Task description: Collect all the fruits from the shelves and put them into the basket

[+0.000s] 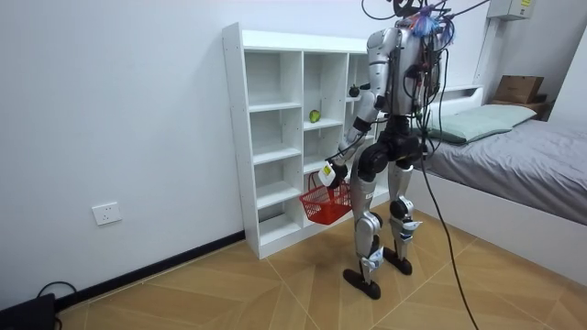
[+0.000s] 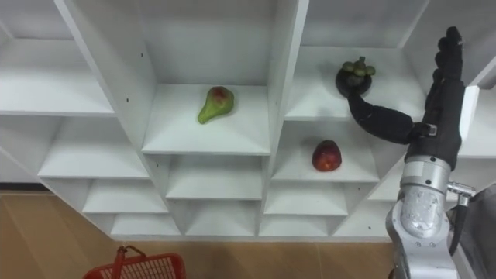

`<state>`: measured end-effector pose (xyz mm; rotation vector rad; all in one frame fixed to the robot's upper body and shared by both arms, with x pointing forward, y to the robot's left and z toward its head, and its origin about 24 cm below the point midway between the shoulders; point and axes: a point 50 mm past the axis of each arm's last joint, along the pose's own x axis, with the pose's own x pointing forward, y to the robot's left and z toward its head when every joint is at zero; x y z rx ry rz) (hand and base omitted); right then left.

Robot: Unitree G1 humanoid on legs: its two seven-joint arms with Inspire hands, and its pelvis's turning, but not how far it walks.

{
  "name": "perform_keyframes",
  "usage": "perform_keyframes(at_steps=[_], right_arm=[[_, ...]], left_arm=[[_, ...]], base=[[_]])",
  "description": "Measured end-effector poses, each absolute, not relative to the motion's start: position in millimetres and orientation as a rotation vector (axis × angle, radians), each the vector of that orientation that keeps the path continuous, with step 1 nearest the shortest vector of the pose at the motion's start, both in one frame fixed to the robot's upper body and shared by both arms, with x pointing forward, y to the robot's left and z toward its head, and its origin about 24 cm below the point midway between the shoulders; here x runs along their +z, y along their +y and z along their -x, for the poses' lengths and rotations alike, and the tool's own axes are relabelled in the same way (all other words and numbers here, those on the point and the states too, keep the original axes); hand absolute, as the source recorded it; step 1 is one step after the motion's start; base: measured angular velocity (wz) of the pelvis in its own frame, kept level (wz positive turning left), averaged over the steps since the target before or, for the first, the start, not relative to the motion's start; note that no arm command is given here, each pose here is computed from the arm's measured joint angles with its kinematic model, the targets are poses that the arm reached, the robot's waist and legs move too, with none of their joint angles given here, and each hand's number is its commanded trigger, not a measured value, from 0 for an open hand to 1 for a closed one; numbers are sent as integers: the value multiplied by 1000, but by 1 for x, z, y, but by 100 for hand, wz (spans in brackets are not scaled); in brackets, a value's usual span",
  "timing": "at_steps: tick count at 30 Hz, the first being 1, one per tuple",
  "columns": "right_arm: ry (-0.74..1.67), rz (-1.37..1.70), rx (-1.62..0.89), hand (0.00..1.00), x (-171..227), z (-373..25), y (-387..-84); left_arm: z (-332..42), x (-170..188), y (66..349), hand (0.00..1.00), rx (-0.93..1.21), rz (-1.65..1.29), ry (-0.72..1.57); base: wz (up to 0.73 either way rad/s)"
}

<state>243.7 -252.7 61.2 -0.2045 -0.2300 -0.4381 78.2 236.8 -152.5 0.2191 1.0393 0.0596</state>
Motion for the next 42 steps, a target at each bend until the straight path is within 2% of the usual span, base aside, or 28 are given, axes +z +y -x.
perform_keyframes(at_steps=[30,42], right_arm=[[-287,241,-299,0,91,-273,-246],[-164,253,-251,0,73,-276,-250]], left_arm=[[-78,-153,237,100,60,-220,1051],[-81,-152,237,100,57,-220,1053]], base=[[1],[1]])
